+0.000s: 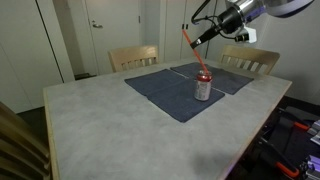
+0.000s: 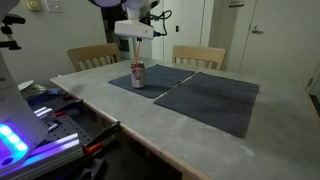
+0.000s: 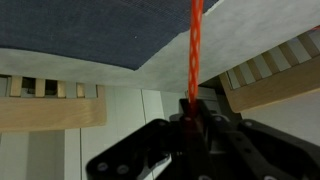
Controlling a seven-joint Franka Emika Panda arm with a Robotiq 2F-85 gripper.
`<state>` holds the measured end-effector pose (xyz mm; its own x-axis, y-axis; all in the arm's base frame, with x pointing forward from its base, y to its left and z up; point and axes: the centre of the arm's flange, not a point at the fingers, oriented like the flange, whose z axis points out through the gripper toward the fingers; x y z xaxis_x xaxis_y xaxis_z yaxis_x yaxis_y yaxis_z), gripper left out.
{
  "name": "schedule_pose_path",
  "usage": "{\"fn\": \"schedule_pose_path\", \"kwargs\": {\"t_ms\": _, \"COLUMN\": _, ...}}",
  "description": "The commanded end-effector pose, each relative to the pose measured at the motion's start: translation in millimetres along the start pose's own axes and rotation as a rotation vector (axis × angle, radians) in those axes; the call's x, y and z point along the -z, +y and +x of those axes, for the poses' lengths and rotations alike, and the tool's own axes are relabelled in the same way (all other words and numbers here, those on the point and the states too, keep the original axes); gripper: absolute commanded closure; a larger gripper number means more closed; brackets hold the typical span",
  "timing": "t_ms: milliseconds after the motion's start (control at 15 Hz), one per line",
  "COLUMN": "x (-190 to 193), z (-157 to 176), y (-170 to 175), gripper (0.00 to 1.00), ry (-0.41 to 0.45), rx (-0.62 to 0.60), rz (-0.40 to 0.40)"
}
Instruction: Put the straw inside the can
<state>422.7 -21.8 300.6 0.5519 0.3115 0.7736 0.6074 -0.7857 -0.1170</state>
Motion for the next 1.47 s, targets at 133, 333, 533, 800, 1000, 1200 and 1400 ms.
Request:
{"fn": "schedule_pose_path", "kwargs": {"t_ms": 133, "x": -2.0, "z": -2.0, "y": 0.1, "gripper": 0.98, "ry": 0.009, "rx": 0.002, "rz": -0.003}}
{"fn": "schedule_pose_path", "kwargs": {"t_ms": 333, "x": -2.2, "z": -1.5, "y": 0.7, "gripper": 0.98, "ry": 0.008, "rx": 0.002, "rz": -0.003}}
{"fn": "schedule_pose_path", "kwargs": {"t_ms": 533, "x": -3.3, "z": -0.4, "y": 1.9, "gripper": 0.95, "ry": 0.008, "rx": 0.003, "rz": -0.003}}
{"fn": "schedule_pose_path", "kwargs": {"t_ms": 800, "x": -0.5, "z": -3.4, "y": -1.7, "gripper": 0.58, "ry": 0.008, "rx": 0.003, "rz": -0.004}}
{"fn": "schedule_pose_path", "kwargs": {"t_ms": 1000, "x": 0.8, "z": -3.8, "y": -2.2, "gripper": 0.53, "ry": 0.009, "rx": 0.002, "rz": -0.004}}
{"fn": "schedule_pose_path", "kwargs": {"t_ms": 1200, "x": 0.9, "z": -3.5, "y": -1.6, "gripper": 0.63, "ry": 0.009, "rx": 0.002, "rz": -0.004}}
{"fn": "schedule_pose_path", "kwargs": {"t_ms": 1400, "x": 1.0, "z": -3.5, "y": -1.1, "gripper": 0.68, "ry": 0.01, "rx": 0.001, "rz": -0.004}}
